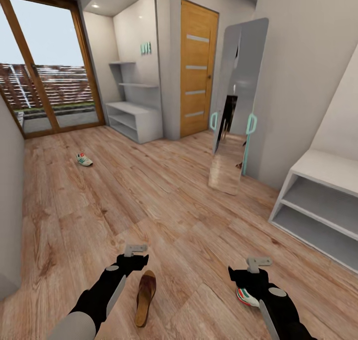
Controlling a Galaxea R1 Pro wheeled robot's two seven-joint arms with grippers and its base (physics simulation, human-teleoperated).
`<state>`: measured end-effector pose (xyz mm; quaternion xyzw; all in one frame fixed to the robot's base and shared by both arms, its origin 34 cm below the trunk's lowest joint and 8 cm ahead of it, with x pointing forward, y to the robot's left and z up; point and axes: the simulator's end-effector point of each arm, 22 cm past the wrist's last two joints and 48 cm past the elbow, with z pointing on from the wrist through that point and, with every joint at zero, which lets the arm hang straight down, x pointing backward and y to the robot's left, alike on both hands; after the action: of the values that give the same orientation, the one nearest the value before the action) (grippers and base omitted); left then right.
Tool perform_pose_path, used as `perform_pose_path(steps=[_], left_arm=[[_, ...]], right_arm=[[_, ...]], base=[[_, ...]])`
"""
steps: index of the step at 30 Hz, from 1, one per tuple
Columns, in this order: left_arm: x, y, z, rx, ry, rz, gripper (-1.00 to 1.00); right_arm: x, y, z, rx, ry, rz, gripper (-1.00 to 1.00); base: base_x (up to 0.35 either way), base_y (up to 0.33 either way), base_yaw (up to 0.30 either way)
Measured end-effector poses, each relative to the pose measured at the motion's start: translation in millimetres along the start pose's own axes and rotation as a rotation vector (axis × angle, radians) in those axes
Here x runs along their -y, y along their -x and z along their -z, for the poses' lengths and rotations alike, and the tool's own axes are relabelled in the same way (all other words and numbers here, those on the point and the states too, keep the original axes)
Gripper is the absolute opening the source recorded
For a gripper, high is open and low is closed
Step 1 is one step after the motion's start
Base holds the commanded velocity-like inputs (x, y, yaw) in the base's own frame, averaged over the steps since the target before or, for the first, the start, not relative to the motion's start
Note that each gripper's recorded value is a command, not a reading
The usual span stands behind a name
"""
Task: Pick up the two gym shoes and the two sandals from the corridor floor and place them onto the hallstand (shoe rack) in the corridor, making sure they are on the rack and not on the floor. Arrange them so the two gym shoes are next to each other and the two sandals are next to each other.
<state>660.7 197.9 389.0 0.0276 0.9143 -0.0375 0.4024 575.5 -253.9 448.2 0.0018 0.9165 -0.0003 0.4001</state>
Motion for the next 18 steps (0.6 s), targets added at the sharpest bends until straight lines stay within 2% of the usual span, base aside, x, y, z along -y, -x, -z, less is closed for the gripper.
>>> perform_pose_path(steps=[9, 18], left_arm=[[-0.6, -32.8, -14.0, -0.027, -0.001, 0.002, 1.00], [-1.5, -52.2, -27.4, -0.005, -0.001, 0.003, 1.00]], right_arm=[[0.7, -24.2, -13.2, -0.013, -0.001, -0.001, 1.00], [0.7, -49.2, -26.3, -0.028, -0.001, -0.001, 1.00]], base=[[0.000, 0.000, 0.000], [0.000, 0.000, 0.000]])
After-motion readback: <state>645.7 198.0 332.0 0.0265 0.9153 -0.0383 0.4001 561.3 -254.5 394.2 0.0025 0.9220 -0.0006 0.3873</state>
